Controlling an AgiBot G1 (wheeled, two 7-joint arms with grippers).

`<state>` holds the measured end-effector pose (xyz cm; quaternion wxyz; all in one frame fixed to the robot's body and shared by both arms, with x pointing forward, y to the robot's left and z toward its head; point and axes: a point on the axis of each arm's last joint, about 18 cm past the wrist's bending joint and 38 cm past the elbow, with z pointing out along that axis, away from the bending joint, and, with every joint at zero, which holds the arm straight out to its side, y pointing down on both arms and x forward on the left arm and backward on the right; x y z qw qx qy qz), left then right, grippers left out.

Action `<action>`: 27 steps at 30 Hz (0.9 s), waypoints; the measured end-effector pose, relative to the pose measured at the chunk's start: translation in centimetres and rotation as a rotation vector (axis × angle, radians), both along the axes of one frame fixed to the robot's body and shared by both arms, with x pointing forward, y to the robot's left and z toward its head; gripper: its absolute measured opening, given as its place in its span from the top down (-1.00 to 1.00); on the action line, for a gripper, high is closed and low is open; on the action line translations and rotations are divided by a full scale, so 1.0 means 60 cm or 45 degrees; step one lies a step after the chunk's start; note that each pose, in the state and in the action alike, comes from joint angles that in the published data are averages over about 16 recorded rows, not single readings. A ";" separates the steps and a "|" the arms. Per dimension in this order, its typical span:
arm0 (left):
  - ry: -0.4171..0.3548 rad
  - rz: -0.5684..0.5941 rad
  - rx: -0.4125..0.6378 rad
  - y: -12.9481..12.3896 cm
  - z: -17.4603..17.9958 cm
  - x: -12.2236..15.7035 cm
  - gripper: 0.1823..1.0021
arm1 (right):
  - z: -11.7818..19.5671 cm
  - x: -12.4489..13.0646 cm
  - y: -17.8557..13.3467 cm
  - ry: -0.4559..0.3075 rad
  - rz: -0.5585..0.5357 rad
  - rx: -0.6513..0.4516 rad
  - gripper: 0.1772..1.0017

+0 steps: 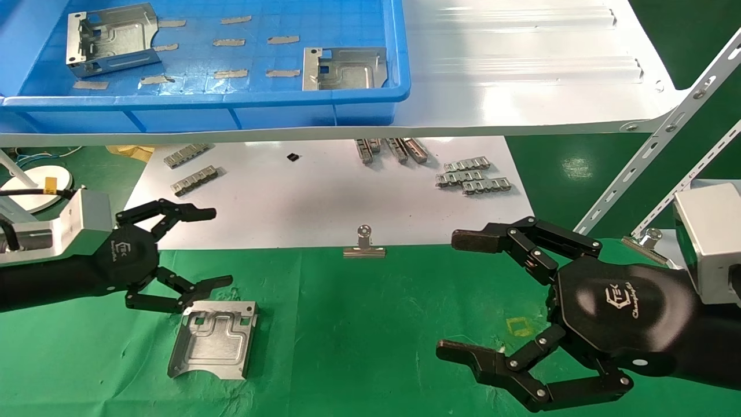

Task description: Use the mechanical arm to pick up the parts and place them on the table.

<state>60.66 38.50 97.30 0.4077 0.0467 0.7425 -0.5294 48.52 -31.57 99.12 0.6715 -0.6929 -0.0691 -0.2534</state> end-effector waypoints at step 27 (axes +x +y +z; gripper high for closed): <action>0.089 -0.255 -0.183 -0.078 0.022 -0.092 -1.00 | 0.000 0.000 0.000 0.000 0.000 0.000 -1.00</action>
